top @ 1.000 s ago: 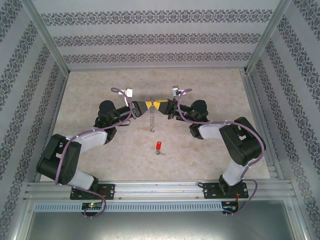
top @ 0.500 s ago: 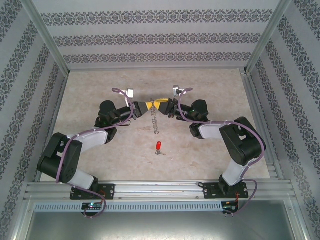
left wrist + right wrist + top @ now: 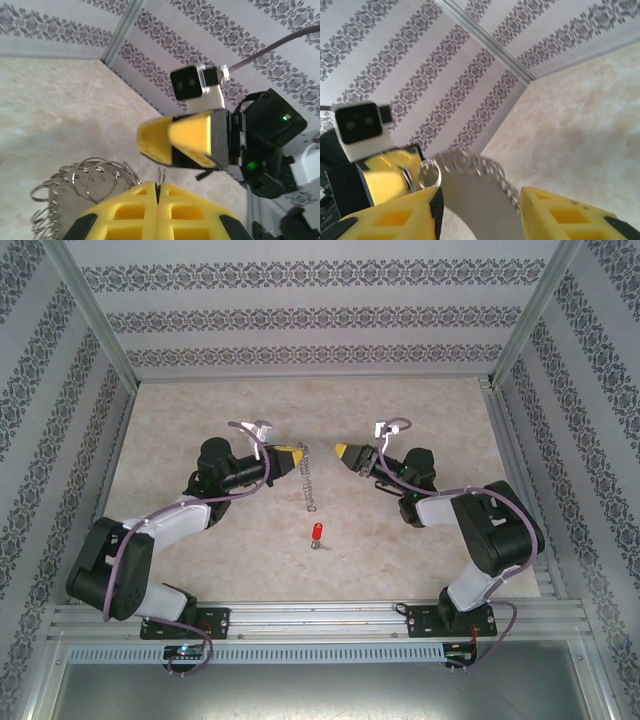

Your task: Put the keys on the keyring

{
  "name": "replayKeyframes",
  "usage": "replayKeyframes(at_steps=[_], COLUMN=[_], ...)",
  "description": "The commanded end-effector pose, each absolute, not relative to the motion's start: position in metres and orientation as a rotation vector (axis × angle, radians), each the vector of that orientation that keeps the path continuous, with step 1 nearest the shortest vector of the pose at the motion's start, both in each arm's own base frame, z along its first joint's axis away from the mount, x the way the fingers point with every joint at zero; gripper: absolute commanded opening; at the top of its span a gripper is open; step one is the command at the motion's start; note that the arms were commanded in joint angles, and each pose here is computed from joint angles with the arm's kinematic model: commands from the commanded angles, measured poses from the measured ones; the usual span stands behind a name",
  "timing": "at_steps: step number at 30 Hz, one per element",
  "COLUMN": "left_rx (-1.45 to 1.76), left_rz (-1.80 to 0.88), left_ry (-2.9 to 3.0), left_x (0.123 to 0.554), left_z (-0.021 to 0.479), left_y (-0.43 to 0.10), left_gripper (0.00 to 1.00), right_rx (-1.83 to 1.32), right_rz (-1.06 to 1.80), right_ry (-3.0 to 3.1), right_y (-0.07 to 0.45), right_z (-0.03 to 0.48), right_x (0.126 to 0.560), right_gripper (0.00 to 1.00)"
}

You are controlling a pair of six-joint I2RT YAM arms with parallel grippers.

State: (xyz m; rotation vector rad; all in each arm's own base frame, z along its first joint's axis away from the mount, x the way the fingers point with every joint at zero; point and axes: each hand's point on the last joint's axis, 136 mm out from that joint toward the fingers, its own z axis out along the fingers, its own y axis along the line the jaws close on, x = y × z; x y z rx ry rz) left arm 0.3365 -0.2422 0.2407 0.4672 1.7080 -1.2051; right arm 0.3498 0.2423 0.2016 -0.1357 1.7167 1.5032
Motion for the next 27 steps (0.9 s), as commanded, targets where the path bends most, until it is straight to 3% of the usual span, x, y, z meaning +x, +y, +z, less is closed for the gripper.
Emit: replayKeyframes(at_steps=[1,10,22,25,27], left_rx=[0.544,0.447,0.344,0.342,0.346], left_rz=[-1.015,-0.787,-0.703,-0.721,-0.728], left_ry=[1.627,1.636,1.645,1.632,1.624], left_x=[0.339,0.337,0.329,0.326,0.324], left_z=[0.267,0.271,0.269,0.272,0.275], left_y=[-0.234,-0.201,-0.178,-0.179,-0.179], left_gripper=[0.0,0.0,0.0,0.0,0.0], right_rx=[-0.105,-0.247,-0.196,-0.164,-0.14], right_rz=[1.466,1.107,0.731,0.642,0.584], right_ry=[1.806,2.251,2.492,2.486,2.468], right_y=[0.239,0.255,0.26,0.249,0.239], right_z=[0.184,0.107,0.068,0.069,0.073], right_x=[0.338,0.279,0.238,0.24,0.243], right_gripper=[0.45,0.46,0.46,0.53,0.68])
